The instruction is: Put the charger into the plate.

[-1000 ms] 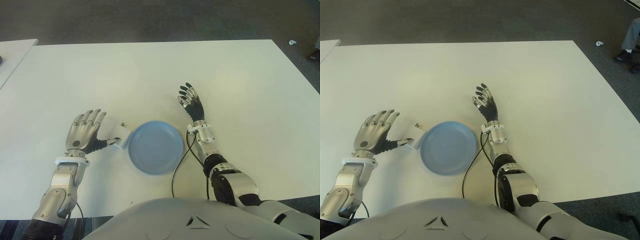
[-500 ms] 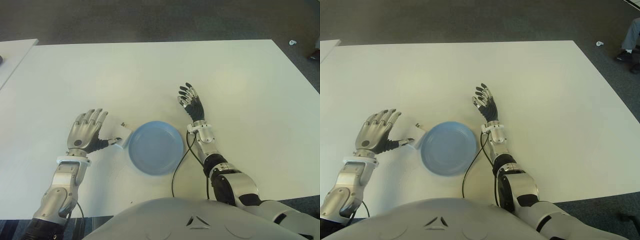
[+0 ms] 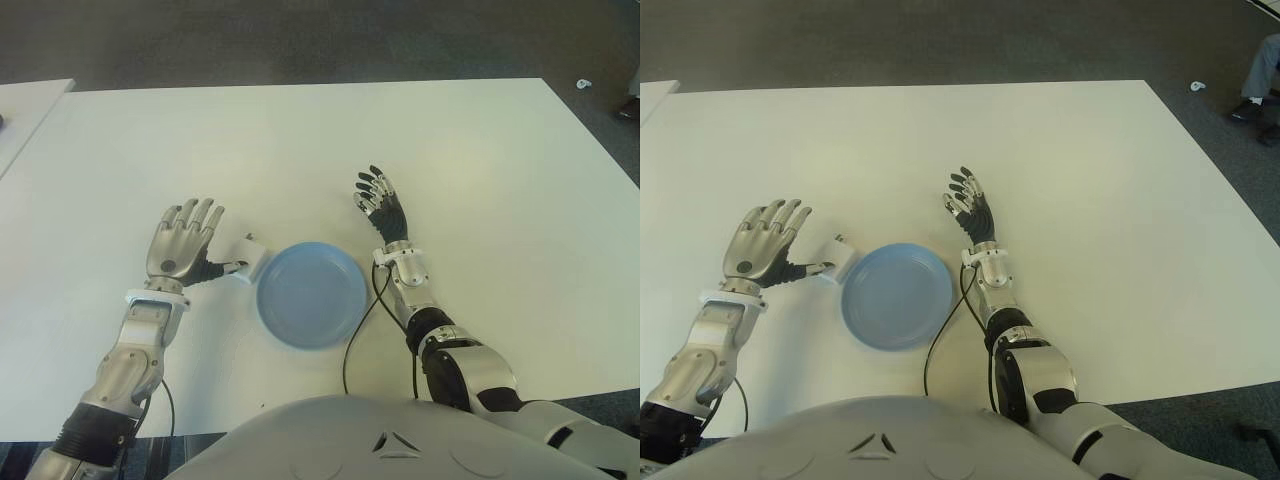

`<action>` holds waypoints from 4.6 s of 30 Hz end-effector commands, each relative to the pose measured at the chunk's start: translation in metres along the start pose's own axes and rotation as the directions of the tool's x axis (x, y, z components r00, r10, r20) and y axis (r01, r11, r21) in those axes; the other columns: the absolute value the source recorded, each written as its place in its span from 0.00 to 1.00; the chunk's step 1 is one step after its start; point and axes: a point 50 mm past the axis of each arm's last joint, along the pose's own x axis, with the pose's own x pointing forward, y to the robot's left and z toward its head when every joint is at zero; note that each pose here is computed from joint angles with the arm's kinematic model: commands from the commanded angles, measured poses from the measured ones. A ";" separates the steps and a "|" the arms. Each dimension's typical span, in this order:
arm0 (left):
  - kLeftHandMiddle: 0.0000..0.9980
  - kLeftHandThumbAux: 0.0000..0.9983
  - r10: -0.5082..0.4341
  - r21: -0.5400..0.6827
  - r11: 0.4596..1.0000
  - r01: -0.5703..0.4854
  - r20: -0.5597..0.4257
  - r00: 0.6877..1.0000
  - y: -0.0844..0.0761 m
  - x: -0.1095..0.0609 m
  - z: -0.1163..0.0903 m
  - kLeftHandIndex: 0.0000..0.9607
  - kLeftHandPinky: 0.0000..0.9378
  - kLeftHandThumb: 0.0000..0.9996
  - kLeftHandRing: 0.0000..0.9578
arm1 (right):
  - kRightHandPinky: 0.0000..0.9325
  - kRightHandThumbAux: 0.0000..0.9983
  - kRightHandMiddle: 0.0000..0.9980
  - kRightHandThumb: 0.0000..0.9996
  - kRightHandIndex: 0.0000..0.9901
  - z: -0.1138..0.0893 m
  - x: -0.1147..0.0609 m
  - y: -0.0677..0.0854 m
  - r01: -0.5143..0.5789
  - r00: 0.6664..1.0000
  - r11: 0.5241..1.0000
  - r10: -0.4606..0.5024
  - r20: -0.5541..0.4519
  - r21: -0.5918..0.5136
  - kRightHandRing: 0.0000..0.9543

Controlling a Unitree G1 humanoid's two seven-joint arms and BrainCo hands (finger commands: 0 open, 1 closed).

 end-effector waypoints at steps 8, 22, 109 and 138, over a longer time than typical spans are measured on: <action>0.00 0.30 -0.015 0.108 0.994 0.010 0.042 0.999 0.001 0.015 -0.009 0.00 0.00 0.28 0.00 | 0.19 0.65 0.20 0.21 0.04 -0.038 -0.039 0.002 0.045 0.982 0.998 -0.035 -0.188 0.050 0.21; 0.00 0.29 -0.053 0.230 0.972 0.041 0.047 0.997 -0.006 0.032 -0.022 0.00 0.00 0.19 0.00 | 0.18 0.63 0.19 0.21 0.04 -0.038 -0.039 0.005 0.044 0.983 0.996 -0.030 -0.181 0.073 0.20; 0.00 0.21 0.003 -0.355 0.917 0.185 0.469 0.883 0.034 0.075 -0.059 0.00 0.00 0.31 0.00 | 0.23 0.71 0.23 0.21 0.04 -0.041 -0.040 -0.002 0.044 0.975 0.999 -0.037 -0.218 0.028 0.25; 0.00 0.16 -0.126 -0.180 0.950 0.255 0.525 0.842 0.008 0.092 -0.058 0.00 0.00 0.32 0.00 | 0.24 0.69 0.22 0.20 0.05 -0.041 -0.043 -0.005 0.046 0.978 0.999 -0.041 -0.205 0.017 0.25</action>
